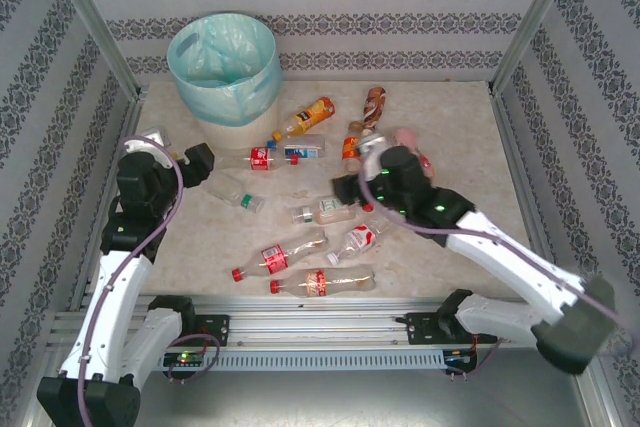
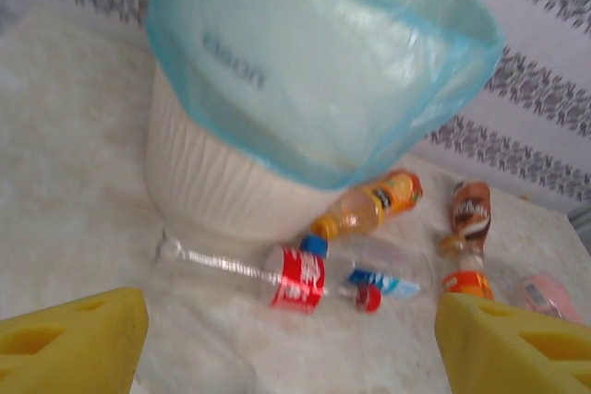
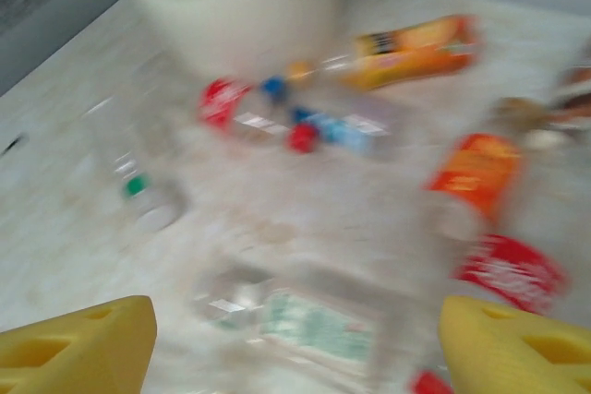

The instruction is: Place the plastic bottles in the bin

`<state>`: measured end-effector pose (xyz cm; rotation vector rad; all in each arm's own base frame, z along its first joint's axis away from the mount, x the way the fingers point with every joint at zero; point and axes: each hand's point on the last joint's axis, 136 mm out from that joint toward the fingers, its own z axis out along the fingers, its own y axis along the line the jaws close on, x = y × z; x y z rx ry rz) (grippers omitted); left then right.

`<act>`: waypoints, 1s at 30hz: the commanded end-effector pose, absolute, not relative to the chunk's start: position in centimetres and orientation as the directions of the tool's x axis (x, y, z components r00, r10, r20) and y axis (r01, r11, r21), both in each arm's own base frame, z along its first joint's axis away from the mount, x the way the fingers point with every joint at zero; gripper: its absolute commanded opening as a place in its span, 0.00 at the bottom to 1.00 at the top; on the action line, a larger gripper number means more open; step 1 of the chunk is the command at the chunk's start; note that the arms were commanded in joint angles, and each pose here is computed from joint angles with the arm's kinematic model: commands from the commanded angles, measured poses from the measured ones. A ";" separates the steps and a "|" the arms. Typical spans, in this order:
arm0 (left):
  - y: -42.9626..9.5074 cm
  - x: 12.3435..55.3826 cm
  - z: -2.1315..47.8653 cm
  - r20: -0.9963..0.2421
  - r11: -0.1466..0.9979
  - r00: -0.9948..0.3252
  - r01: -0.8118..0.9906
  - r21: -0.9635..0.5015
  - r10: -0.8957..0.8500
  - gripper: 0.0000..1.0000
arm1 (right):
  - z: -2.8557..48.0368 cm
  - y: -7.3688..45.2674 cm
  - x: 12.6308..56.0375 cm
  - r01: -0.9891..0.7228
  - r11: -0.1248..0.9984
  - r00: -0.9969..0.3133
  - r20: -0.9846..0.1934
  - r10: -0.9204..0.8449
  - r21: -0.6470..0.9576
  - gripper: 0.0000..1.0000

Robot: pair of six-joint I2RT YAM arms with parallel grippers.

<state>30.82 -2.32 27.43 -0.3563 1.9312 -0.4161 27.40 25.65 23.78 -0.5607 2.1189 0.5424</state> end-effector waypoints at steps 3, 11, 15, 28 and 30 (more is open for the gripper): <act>-3.7 28.4 24.1 -0.668 0.838 -0.544 -0.133 -0.528 -0.508 0.82 | 22.3 34.2 27.8 -0.690 0.713 -0.512 -0.781 -0.356 0.127 0.79; -2.1 29.4 21.8 -0.632 0.818 -0.535 -0.238 -0.524 -0.561 0.84 | 16.8 44.0 31.4 -0.777 0.616 -0.487 -0.744 -0.458 0.130 0.75; -1.8 30.3 21.2 -0.607 0.791 -0.524 -0.258 -0.555 -0.597 0.84 | 13.4 46.3 32.4 -0.785 0.602 -0.510 -0.707 -0.490 0.148 0.69; -1.9 30.3 19.6 -0.582 0.781 -0.546 -0.254 -0.570 -0.602 0.85 | 5.7 48.0 32.3 -0.807 0.570 -0.535 -0.595 -0.599 0.152 0.63; -2.1 30.2 19.5 -0.578 0.780 -0.552 -0.247 -0.575 -0.601 0.85 | 5.2 48.2 32.2 -0.813 0.564 -0.527 -0.589 -0.613 0.141 0.61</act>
